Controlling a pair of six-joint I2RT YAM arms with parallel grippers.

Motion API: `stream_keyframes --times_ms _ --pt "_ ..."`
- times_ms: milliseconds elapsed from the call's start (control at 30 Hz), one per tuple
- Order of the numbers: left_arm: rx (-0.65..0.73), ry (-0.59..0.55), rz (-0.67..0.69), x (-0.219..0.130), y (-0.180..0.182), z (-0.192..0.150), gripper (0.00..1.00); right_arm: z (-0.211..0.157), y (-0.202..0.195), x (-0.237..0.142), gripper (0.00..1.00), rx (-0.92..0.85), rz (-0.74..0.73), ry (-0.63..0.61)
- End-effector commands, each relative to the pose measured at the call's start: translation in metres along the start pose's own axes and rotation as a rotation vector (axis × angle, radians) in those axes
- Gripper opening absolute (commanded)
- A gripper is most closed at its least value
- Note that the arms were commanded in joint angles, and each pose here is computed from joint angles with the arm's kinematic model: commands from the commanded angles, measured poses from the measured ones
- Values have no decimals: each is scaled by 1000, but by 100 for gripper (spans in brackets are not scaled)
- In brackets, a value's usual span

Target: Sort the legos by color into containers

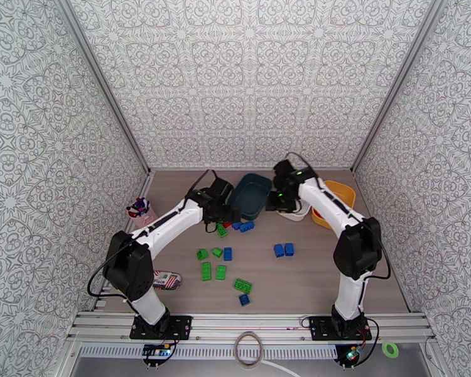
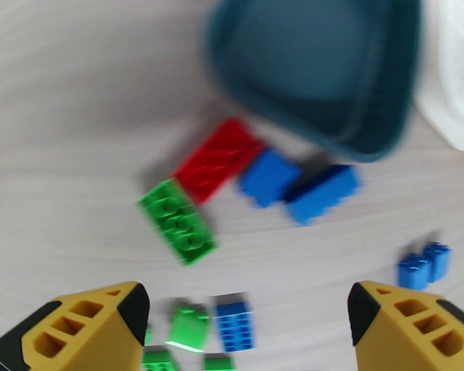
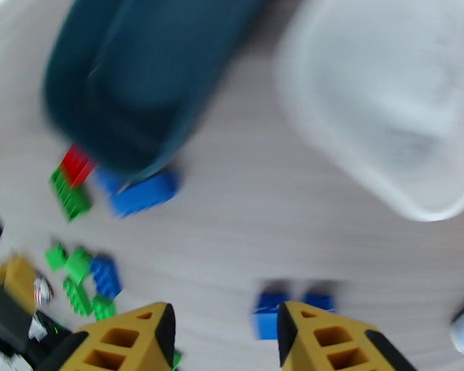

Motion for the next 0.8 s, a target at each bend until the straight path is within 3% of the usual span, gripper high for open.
stream_keyframes --times_ms 0,133,400,533,767 --pt "-26 12 50 8 17 -1 89 -10 19 23 47 -24 14 56" --pt "2 42 71 20 24 -4 88 -22 32 34 45 -57 10 76" --pt "26 55 81 28 29 -3 88 -38 18 54 36 -35 -52 123" --pt "47 43 69 27 27 2 88 -35 9 64 31 2 -98 130" --pt "87 49 44 36 19 8 87 -18 3 72 29 49 -103 120"
Point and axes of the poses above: each hand's point on the last joint's axis, 136 mm out from that joint toward the fingers, its own x axis out along the fingers, its own y axis along the line the jaws close on, z = x × y, the point moved 7 cm from there along -x, back along the fingers, and after that the axes turned 5 degrees about -x, right-handed, at the moved point
